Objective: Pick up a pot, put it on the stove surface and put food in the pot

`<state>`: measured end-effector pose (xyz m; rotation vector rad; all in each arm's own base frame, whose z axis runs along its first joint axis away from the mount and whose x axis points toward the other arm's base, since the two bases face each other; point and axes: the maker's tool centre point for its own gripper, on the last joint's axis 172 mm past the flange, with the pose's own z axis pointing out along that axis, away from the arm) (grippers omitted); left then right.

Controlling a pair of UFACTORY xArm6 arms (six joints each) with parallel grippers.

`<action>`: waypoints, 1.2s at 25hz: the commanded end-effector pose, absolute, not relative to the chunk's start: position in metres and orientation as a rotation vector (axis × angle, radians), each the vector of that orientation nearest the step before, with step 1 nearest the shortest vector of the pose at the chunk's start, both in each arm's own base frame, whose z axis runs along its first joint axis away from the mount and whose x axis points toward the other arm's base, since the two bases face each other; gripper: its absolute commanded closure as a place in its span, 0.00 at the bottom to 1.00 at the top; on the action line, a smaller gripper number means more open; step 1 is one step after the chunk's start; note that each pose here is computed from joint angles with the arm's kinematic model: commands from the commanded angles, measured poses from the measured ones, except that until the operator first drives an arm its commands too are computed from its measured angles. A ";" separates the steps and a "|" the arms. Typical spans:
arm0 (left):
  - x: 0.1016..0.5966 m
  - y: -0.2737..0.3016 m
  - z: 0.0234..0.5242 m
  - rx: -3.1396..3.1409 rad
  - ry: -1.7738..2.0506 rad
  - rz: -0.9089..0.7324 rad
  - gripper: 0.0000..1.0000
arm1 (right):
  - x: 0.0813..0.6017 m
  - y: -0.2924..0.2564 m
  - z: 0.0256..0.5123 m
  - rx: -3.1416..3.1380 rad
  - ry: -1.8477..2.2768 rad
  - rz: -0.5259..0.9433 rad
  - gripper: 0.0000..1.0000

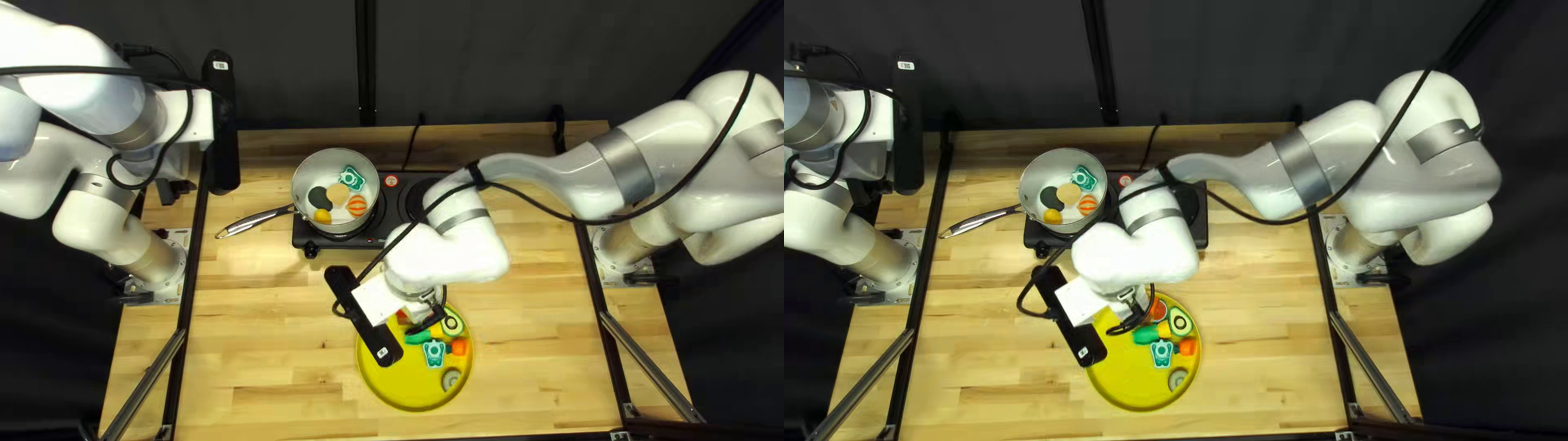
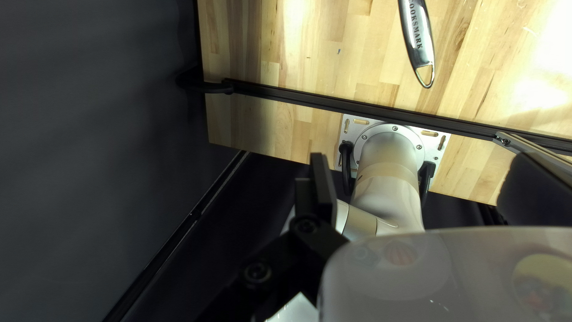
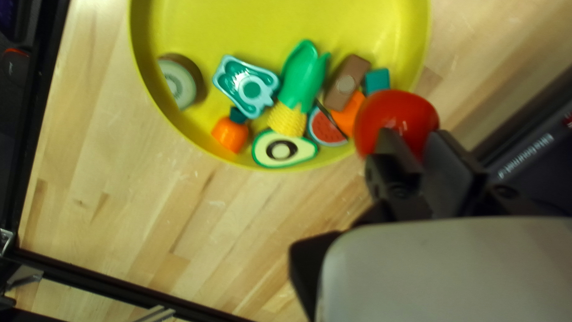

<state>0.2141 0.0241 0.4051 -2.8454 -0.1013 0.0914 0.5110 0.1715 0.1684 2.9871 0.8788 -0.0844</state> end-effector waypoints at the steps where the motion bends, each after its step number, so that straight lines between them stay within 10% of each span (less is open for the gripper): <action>1: 0.214 0.024 0.405 -2.845 -0.101 0.091 0.00 | 0.508 0.204 0.155 2.990 0.892 -0.100 1.00; 5: 0.214 0.024 0.405 -2.845 -0.101 0.091 0.00 | 0.510 0.227 0.148 3.001 0.905 -0.118 0.92; 6: 0.214 0.024 0.405 -2.845 -0.101 0.091 0.00 | 0.512 0.233 0.144 3.005 0.905 -0.125 0.00; 30: 0.214 0.024 0.405 -2.845 -0.101 0.091 0.00 | 0.541 0.261 0.029 3.057 0.901 -0.074 0.00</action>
